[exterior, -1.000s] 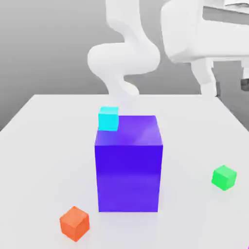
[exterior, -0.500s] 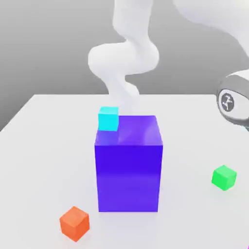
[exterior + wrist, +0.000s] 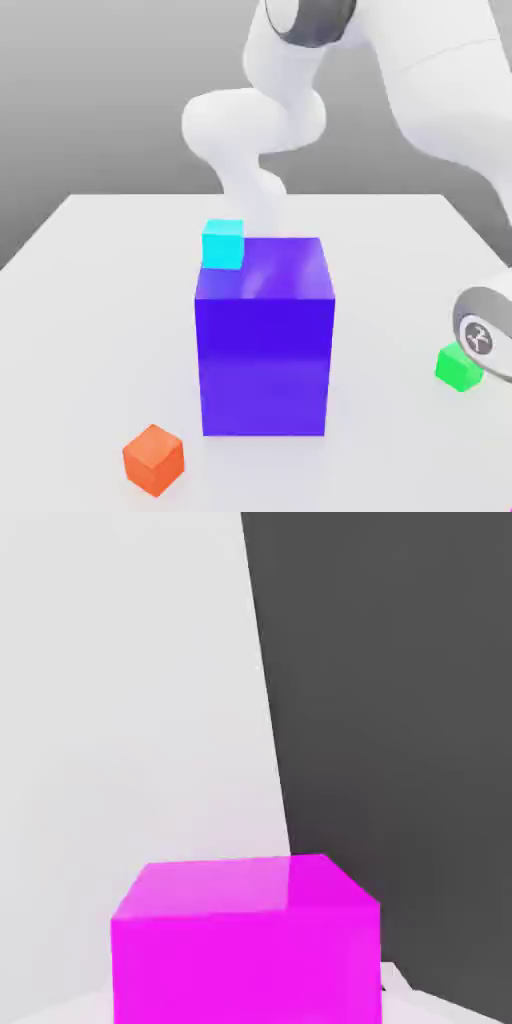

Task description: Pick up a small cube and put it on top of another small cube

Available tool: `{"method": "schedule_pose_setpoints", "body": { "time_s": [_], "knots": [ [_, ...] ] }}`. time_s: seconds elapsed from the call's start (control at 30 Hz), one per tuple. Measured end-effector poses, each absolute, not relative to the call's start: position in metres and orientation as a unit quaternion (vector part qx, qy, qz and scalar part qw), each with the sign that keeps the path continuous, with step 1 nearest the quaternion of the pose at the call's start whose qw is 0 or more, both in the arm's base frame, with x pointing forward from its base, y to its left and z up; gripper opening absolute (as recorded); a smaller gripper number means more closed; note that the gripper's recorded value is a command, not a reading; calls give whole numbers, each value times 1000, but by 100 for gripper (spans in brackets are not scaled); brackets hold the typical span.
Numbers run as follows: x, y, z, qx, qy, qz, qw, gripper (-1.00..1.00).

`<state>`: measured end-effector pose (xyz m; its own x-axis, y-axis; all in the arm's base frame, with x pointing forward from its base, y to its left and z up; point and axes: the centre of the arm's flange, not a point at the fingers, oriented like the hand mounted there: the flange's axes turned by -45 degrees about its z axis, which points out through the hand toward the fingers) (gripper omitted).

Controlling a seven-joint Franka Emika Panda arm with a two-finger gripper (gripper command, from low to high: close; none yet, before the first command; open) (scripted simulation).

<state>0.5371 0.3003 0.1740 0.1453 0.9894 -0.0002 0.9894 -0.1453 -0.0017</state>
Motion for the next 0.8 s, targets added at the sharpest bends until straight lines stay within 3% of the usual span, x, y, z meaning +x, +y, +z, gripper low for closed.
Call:
{"method": "schedule_pose_setpoints", "body": {
  "time_s": [0.17,0.53,0.7,0.8],
  "knots": [
    [487,316,208,-737,-676,1,2,-100],
    [335,328,239,-670,-742,1,3,-100],
    [261,325,240,-626,-780,1,1,-100],
    [259,320,214,-627,-779,1,0,-100]
  ]
}}
